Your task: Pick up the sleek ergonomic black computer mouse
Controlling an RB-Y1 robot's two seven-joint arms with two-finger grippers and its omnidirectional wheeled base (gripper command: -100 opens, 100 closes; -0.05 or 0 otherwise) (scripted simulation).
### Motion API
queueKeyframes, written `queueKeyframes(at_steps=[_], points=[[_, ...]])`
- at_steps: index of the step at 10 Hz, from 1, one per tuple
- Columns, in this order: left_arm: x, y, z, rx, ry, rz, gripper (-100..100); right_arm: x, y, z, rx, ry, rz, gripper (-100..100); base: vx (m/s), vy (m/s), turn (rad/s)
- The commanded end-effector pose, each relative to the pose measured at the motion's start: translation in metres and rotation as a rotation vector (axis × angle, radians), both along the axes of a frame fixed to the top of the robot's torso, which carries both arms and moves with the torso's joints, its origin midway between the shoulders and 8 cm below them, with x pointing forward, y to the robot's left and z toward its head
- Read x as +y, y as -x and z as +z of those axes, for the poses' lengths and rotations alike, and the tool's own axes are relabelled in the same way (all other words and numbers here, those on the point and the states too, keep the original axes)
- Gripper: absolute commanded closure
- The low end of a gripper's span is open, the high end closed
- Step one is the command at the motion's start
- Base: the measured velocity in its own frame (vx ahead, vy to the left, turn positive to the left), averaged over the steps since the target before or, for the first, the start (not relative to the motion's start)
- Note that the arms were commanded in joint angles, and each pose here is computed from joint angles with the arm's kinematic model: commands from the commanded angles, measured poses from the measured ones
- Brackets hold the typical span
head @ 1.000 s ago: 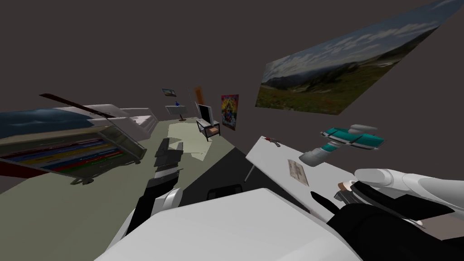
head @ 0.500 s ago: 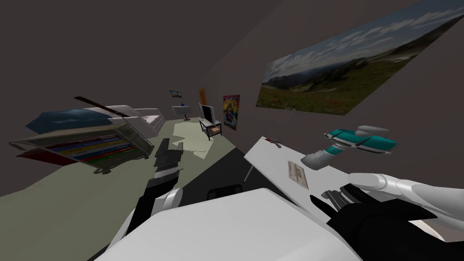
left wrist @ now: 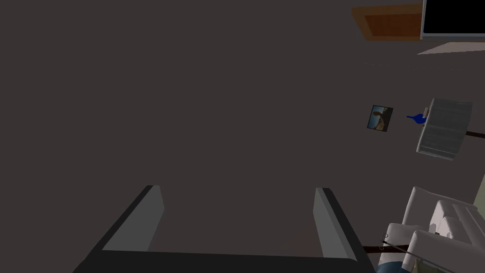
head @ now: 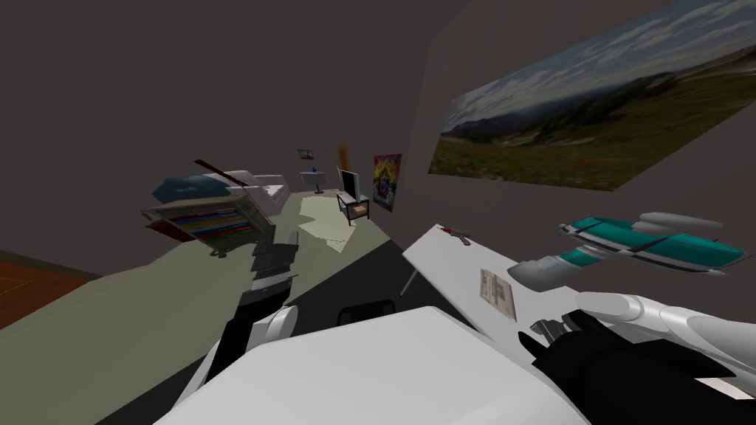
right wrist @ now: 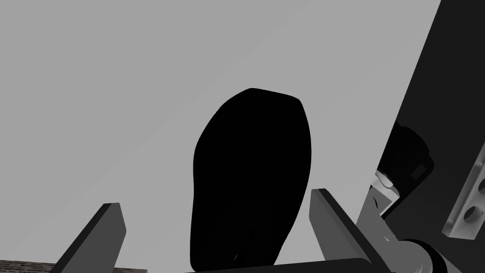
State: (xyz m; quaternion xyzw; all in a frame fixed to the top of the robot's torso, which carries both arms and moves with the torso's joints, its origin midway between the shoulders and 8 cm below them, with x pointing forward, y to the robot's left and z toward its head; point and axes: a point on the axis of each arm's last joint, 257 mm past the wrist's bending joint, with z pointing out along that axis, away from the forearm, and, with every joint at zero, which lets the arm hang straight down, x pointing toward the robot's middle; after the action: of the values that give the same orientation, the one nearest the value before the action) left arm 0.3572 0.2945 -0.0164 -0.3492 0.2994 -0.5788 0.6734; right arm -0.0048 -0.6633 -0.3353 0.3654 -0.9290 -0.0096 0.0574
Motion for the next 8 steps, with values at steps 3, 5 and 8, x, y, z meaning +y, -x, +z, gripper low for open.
queueKeyframes(at_steps=[3, 5, 8], points=[[0.0001, 0.0000, -0.0001, 0.000, 0.000, 0.000, 0, 0.0007, 0.0120, -0.0069, 0.003, -0.002, -0.051, -100, -0.086, 0.001, 0.127], [0.0001, 0.0001, -0.0001, 0.000, 0.000, 0.000, 0, 0.0015, 0.0132, -0.0074, 0.003, -0.003, -0.052, 100, -0.004, 0.001, -0.002], [0.0001, 0.0001, -0.0001, 0.000, 0.000, 0.000, 0, 0.0014, 0.0131, -0.0074, 0.003, -0.003, -0.053, 100, 0.000, 0.000, 0.000]])
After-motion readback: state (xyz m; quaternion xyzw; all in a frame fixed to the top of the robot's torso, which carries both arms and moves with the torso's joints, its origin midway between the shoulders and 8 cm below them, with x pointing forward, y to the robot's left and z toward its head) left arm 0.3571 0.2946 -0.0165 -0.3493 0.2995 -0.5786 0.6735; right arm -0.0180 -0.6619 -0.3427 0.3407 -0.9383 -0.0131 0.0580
